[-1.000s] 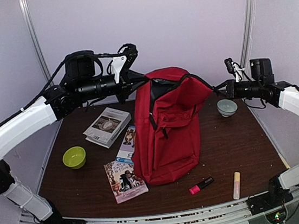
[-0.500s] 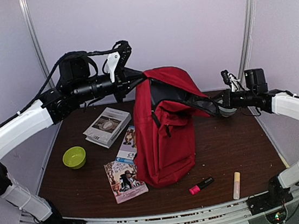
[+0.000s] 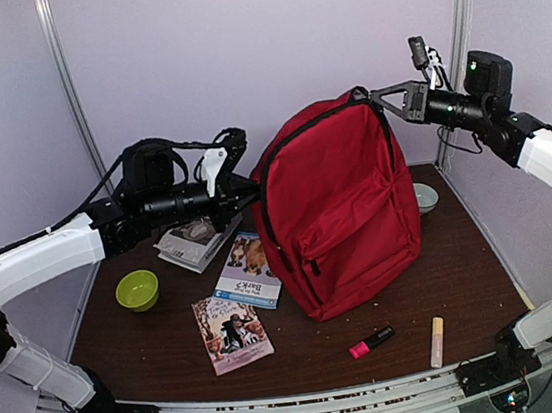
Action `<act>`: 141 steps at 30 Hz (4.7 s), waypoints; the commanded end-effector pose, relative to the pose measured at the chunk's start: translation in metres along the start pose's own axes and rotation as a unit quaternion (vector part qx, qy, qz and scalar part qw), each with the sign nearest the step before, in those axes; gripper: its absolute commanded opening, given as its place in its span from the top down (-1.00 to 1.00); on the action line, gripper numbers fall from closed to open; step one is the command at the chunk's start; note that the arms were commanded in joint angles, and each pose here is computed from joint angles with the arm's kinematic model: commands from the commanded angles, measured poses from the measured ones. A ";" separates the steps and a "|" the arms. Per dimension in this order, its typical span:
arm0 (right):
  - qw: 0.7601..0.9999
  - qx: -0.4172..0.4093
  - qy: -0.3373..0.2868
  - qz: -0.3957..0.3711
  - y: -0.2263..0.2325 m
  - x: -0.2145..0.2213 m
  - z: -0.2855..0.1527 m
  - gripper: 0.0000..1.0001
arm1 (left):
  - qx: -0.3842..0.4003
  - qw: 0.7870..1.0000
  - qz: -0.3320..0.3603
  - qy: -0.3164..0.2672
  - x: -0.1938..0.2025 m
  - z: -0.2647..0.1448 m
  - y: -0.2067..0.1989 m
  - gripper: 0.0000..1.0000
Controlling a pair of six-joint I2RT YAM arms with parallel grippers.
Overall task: Pack the student bag
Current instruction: Unzip the largest pocket of the student bag, then hold the largest pocket of the student bag, then unzip the largest pocket of the student bag, then pass from the left arm to the right
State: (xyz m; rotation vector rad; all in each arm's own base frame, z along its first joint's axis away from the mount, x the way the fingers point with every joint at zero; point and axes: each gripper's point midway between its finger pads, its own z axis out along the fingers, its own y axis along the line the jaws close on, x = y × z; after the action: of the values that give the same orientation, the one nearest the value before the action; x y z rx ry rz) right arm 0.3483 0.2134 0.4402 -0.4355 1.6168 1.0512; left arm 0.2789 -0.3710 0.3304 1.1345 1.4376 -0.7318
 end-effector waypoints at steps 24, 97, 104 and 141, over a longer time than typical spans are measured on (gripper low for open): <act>0.984 -0.117 0.064 -0.116 0.082 0.024 0.016 1.00 | -0.066 0.998 0.017 -0.003 -0.099 -0.007 0.047 -0.96; 0.996 -0.013 0.041 0.073 -0.048 0.172 0.021 -0.86 | -0.119 0.985 -0.026 -0.124 -0.137 -0.009 0.064 1.00; 0.985 -0.112 -0.005 0.131 -0.033 0.125 0.023 1.00 | -0.134 0.984 -0.037 -0.115 -0.128 -0.014 0.073 1.00; 0.904 -0.113 0.330 -0.248 0.047 0.139 0.065 1.00 | 0.058 0.990 0.127 0.002 -0.027 -0.041 -0.048 -0.66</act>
State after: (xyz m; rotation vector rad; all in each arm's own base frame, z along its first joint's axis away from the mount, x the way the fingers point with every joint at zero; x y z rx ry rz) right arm 0.3488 0.3148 0.3076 -1.2364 1.9746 0.6902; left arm 0.1820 -0.3441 0.3708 1.2829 1.1878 -0.7549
